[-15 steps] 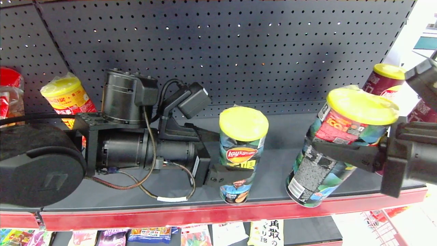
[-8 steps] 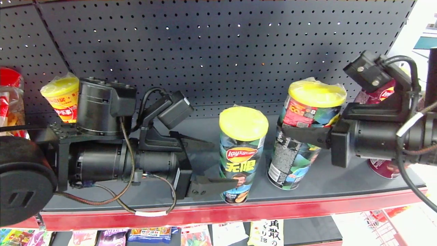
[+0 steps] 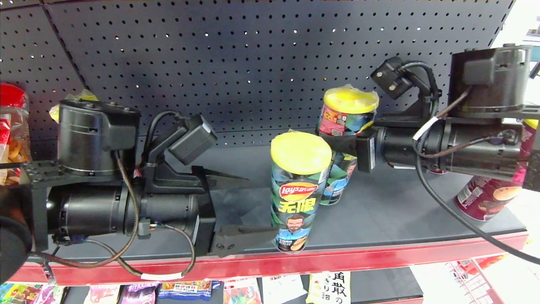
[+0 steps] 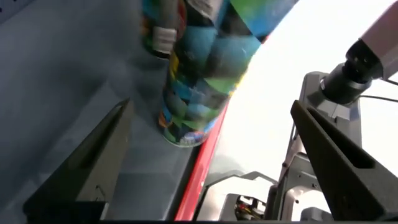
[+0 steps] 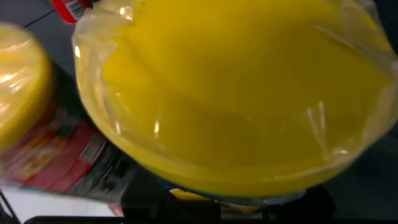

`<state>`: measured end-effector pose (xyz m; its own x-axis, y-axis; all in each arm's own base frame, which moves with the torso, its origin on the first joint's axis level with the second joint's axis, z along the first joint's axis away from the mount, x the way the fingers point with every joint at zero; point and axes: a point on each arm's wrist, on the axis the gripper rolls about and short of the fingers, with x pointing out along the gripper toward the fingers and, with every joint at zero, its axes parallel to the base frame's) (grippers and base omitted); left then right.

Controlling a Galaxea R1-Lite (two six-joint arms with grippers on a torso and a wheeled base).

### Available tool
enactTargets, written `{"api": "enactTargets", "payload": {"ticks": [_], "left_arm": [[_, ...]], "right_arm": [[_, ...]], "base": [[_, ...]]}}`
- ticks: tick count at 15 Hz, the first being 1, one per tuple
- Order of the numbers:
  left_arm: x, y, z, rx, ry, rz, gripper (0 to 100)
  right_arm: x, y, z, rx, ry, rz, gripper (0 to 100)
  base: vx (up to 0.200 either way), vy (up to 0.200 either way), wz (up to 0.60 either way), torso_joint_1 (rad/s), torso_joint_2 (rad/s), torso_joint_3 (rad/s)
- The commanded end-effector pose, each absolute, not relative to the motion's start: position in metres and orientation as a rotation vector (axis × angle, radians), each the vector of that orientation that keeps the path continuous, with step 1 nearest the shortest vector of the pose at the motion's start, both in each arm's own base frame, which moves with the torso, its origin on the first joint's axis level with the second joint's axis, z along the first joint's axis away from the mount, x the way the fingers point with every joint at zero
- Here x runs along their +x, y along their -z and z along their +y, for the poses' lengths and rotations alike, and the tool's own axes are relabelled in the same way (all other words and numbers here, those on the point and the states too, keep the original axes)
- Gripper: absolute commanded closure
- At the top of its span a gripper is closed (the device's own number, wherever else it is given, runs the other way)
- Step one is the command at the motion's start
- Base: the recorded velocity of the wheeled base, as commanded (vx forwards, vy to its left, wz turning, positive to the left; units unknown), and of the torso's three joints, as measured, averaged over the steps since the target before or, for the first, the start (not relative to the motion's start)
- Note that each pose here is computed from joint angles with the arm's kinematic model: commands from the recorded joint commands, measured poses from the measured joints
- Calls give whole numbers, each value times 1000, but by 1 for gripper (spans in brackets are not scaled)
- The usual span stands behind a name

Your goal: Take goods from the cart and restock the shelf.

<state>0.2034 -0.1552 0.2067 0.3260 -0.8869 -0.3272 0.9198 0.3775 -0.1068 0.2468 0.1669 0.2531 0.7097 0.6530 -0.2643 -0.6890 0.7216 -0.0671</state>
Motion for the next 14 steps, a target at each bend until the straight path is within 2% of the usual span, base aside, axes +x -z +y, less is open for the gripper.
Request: {"api": "enactTargets", "payload": {"ticks": [1, 7, 14], "left_arm": [[194, -209, -142, 100, 1162, 345, 0], [187, -216, -106, 87, 1043, 300, 0], [186, -211, -102, 102, 1032, 304, 0]], "right_arm": [[273, -243, 179, -171, -737, 255, 100], [308, -234, 200, -186, -731, 249, 100], [322, -237, 211, -178, -738, 222, 100]], "base": [[0, 0, 0, 0, 0, 0], [0, 0, 0, 0, 0, 0], [0, 0, 0, 0, 0, 0]]}}
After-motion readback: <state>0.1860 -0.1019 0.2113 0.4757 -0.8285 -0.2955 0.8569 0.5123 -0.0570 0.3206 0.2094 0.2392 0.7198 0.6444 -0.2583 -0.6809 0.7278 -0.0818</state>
